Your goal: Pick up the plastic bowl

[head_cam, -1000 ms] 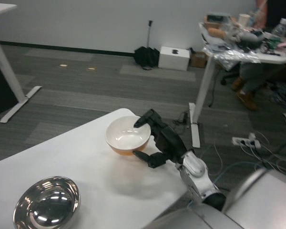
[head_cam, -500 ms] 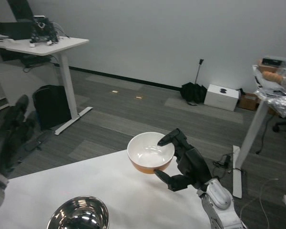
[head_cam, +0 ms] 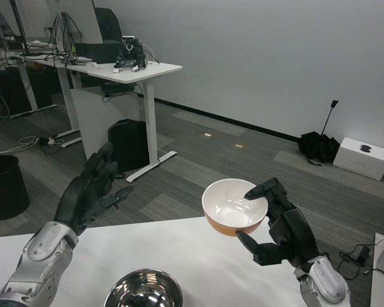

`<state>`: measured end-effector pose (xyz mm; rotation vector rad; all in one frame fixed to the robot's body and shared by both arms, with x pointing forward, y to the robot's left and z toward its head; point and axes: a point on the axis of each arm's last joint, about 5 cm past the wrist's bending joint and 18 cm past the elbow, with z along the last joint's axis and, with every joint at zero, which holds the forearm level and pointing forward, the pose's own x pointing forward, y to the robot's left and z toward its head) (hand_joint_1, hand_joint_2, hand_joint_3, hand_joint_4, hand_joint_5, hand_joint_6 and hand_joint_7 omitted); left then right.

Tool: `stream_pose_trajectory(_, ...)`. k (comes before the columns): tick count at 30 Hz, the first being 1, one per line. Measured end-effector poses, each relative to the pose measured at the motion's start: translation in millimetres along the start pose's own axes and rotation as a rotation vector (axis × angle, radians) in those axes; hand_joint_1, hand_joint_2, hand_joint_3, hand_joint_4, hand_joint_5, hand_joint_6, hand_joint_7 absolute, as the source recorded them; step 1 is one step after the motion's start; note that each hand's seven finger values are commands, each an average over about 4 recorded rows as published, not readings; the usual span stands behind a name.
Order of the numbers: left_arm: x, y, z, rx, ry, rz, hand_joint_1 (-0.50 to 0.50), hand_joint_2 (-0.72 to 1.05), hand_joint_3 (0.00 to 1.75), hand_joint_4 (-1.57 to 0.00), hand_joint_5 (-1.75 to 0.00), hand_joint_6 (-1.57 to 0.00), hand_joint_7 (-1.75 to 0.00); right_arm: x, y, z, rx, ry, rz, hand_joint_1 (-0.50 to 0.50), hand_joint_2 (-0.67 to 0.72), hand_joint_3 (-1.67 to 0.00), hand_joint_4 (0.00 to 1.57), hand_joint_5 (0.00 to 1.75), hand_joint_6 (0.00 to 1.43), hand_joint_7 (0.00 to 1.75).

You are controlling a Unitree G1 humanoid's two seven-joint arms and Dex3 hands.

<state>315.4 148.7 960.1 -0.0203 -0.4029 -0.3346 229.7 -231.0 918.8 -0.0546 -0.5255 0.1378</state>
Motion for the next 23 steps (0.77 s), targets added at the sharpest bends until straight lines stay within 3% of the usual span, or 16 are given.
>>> stream_pose_trajectory(23, -15.6, -7.6, -16.1, -0.052, 0.054, 0.017, -0.50, 1.05, 0.09, 0.00, 0.00, 0.00, 0.00, 17.0, 12.3, -0.4, 0.024, 0.005, 0.073, -0.42, -0.60, -1.51, 1.40, 1.36, 0.91, 1.61)
